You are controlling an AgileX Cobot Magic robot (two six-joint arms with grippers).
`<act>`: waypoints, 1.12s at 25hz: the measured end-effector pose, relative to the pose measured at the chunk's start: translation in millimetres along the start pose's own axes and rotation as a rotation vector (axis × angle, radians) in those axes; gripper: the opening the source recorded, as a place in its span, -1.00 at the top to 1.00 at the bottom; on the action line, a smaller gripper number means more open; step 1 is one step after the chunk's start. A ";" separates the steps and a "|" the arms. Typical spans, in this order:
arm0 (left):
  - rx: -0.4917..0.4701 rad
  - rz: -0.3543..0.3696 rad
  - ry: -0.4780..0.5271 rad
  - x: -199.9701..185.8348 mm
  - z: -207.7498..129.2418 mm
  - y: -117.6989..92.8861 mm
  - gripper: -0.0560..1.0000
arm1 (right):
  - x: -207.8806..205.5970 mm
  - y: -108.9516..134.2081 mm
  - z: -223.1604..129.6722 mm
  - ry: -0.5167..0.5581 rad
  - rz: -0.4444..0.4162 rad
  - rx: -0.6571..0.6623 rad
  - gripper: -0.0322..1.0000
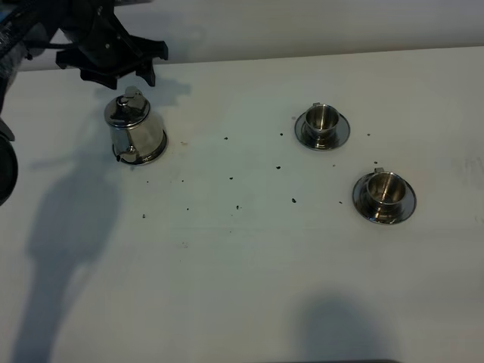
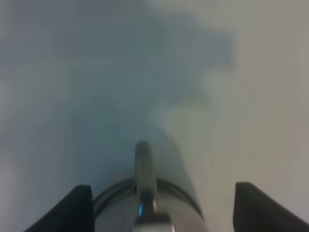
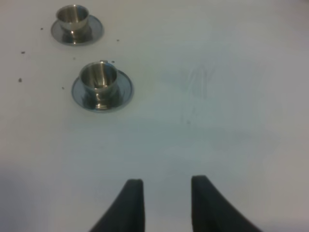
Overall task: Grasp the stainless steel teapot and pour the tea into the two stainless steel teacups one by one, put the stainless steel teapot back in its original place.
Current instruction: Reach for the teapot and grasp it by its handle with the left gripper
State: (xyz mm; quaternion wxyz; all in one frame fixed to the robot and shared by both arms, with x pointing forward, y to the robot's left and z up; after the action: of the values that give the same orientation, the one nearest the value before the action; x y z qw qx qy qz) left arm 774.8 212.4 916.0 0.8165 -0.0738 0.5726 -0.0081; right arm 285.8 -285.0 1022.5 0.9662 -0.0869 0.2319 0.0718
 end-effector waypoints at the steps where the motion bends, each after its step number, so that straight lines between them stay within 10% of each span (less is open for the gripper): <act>1: -0.006 0.001 0.003 5.6 -0.7 0.5 -0.29 | 0.0 0.0 0.0 0.000 0.000 0.000 0.49; 28: -0.163 0.069 0.124 16.2 -10.9 56.1 -0.24 | 0.0 0.2 0.1 0.000 0.001 0.001 0.49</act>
State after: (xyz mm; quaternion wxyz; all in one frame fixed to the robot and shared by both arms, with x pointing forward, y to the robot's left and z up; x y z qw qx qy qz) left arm 766.2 265.1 890.0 0.7706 -0.1196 0.6230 0.0621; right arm 285.8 -284.8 1022.5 0.9662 -0.0863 0.2319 0.0724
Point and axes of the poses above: a point on each arm's last joint axis where the gripper is mounted, x pointing out along that axis toward the gripper, y along the wrist's bending axis when the last joint is at zero, z = x × y, the point moved 6 cm from there along x, pointing out along that axis toward the gripper, and after that the axes turned 6 degrees about -x, right-handed, at the moved point
